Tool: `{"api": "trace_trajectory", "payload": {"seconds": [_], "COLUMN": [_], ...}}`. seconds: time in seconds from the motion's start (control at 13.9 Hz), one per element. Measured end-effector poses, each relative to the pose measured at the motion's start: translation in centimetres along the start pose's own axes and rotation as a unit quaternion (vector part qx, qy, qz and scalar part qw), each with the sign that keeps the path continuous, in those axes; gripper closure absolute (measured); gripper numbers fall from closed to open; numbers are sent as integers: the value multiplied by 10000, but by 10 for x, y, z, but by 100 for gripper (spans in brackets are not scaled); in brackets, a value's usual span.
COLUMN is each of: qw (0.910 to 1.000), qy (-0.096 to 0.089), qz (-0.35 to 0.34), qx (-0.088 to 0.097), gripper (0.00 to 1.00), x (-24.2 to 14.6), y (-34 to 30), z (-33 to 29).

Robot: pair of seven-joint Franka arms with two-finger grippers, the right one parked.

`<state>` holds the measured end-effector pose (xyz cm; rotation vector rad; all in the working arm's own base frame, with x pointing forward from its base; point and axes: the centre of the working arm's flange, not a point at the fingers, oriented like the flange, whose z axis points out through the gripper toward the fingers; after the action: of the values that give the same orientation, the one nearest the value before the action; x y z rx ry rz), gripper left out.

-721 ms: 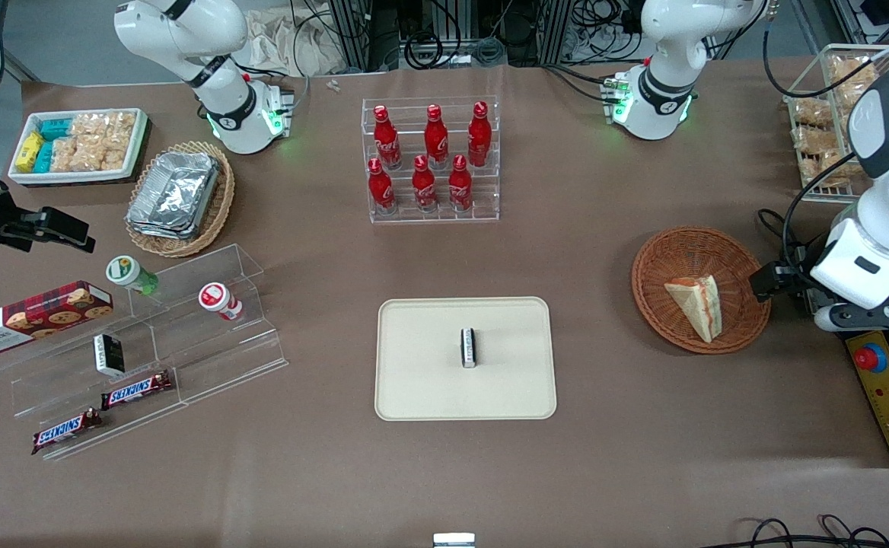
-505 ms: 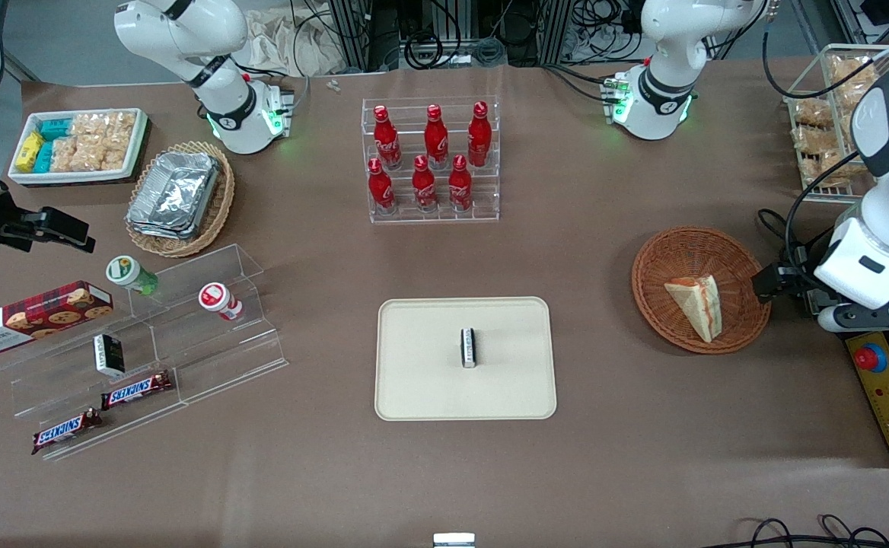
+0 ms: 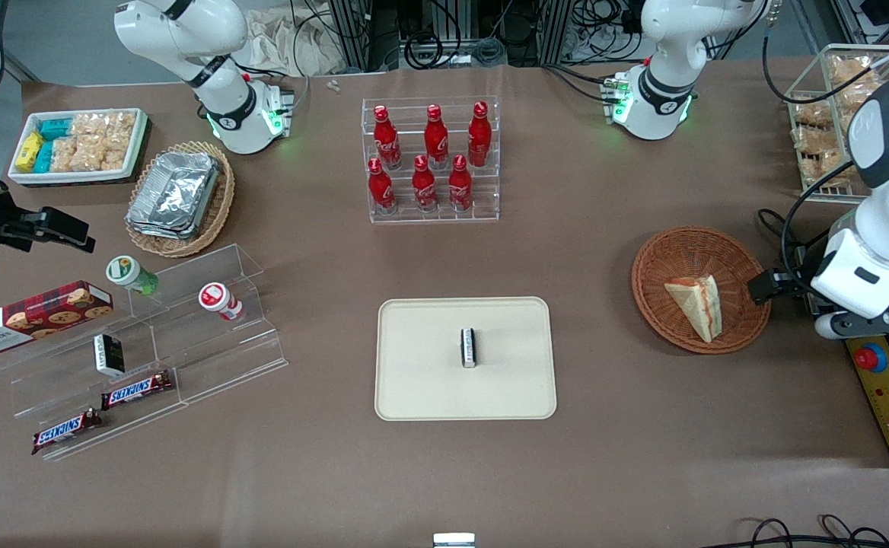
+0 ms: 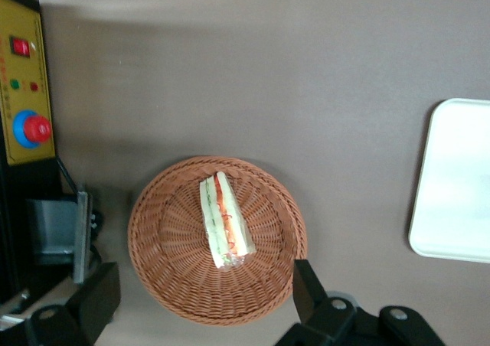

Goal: Place sandwich from basket to tray
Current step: 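Move the left gripper over the wrapped sandwich in the wicker basket, then lower the open left gripper around the sandwich's end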

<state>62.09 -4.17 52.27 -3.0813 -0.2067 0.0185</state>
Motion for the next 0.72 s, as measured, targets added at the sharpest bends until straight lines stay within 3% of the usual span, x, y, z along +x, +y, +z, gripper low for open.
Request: {"api": "trace_trajectory", "payload": {"seconds": [0.14, 0.43, 0.72], "qw": [9991, 9928, 9861], "qy": [-79, -261, -62], "qz": [-344, -1159, -1654], "qx": [-215, -125, -133], "gripper": [0, 0, 0], "x": [-2, -27, -55], "y": [8, 13, 9], "z": [28, 100, 146]}}
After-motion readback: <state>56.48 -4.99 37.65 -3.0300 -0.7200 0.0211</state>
